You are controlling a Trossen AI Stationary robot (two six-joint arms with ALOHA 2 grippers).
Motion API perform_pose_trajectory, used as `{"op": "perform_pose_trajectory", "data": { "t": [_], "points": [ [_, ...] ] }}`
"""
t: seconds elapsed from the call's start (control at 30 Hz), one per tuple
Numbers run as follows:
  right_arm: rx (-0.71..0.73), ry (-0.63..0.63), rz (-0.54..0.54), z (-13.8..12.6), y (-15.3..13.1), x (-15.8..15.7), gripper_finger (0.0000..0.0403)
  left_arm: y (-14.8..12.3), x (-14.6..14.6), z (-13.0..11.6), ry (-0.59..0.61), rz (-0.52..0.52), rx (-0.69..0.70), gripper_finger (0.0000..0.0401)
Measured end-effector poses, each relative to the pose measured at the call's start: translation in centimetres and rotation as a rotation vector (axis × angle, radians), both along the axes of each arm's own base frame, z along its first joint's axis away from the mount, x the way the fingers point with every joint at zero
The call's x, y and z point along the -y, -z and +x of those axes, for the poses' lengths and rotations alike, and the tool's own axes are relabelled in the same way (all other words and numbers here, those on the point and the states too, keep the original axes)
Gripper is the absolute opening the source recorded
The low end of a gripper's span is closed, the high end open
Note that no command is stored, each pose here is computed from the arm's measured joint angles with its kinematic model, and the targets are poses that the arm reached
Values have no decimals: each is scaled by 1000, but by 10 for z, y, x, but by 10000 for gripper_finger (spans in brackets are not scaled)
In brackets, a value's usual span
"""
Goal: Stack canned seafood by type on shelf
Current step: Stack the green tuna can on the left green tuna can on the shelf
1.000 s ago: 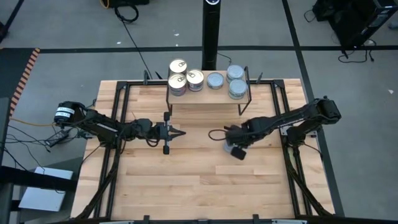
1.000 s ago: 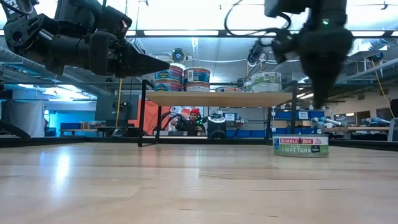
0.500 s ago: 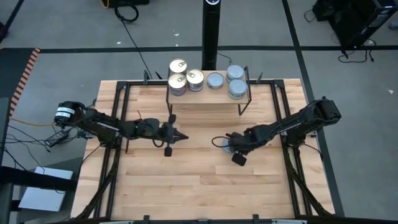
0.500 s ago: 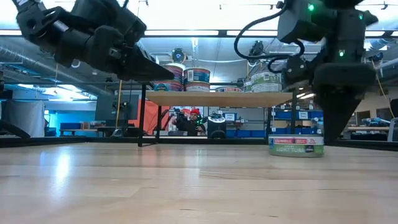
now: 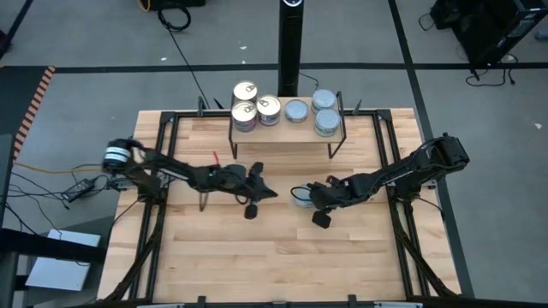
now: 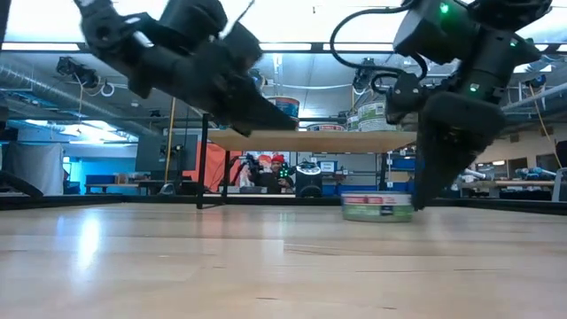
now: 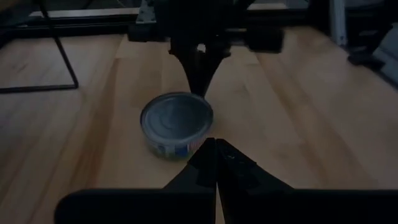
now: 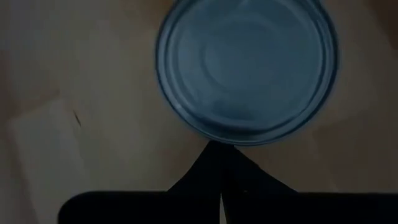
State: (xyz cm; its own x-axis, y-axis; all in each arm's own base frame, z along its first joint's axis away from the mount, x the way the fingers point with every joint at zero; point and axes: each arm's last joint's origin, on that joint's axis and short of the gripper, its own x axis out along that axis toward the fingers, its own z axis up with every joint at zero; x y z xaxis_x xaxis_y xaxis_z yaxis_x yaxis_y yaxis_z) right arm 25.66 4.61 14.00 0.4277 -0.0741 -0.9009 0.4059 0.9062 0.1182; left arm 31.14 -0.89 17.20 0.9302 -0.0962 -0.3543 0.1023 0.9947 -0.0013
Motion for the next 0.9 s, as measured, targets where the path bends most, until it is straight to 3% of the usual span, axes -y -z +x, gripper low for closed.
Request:
{"op": "perform_pose_trajectory", "data": {
  "t": [0.2, 0.37, 0.9],
  "points": [
    [76, -10, -24, 6, -3, -1, 5, 15, -4, 38, -60, 122, -51, 6],
    [102, -17, -42, 7, -4, -6, 5, 29, -12, 61, -81, 140, -133, 6],
    [127, -19, -96, 4, -5, -20, 8, 52, -22, 73, -105, 136, -205, 6]
  ]
}}
